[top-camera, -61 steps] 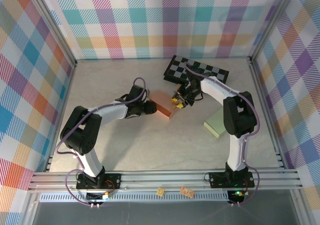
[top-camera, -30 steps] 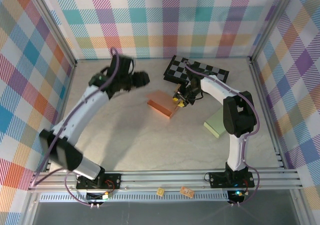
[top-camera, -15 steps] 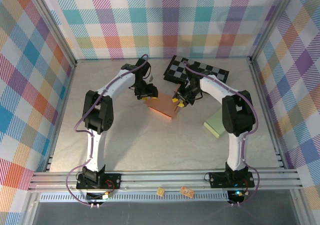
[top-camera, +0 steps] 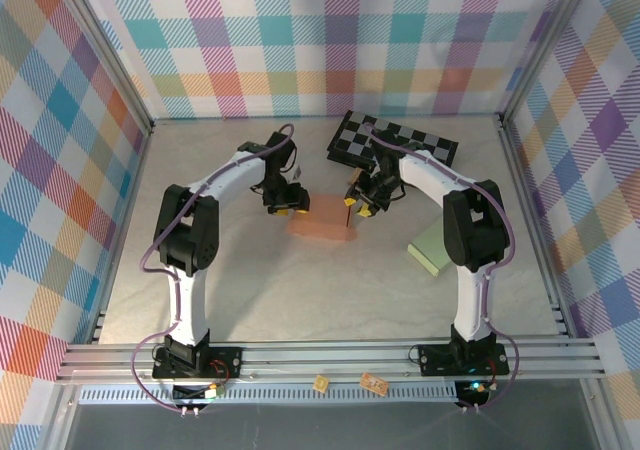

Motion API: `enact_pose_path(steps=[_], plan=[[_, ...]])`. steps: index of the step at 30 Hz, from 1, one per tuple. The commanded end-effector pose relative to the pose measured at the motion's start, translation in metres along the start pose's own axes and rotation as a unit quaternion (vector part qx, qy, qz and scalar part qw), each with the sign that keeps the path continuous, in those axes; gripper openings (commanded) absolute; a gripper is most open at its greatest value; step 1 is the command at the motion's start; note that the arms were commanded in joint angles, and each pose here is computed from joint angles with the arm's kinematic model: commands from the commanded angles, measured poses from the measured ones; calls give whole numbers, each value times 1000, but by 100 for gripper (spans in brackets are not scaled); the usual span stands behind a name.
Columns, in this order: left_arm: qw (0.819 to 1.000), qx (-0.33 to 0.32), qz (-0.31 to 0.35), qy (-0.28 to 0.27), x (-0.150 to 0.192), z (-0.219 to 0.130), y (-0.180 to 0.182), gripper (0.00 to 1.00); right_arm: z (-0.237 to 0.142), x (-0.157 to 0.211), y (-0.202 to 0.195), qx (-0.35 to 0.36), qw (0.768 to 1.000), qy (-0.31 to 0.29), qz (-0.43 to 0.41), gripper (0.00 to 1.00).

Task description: Fold the paper box

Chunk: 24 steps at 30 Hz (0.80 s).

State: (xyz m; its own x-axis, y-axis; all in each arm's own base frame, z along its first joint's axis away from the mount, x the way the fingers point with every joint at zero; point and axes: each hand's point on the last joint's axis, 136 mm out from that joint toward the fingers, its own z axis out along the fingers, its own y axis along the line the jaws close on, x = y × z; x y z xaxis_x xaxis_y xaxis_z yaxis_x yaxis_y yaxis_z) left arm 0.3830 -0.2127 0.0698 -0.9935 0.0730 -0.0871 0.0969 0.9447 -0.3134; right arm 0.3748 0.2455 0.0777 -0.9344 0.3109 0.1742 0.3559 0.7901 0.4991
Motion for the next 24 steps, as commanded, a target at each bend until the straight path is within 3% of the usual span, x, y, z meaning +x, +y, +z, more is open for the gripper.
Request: enact_pose_path(steps=[1,9,24], plan=[[1000,3,10,-20,-2,-14,1,53,-6,9,0,-1,999,1,-38,44],[999,23,7,-22,1,-9,-1,50,4,24,3,-32,996,37,-76,51],[999,45,-10,-27,11,-3,5,39,24,28,-16,-20,996,59,-60,36]])
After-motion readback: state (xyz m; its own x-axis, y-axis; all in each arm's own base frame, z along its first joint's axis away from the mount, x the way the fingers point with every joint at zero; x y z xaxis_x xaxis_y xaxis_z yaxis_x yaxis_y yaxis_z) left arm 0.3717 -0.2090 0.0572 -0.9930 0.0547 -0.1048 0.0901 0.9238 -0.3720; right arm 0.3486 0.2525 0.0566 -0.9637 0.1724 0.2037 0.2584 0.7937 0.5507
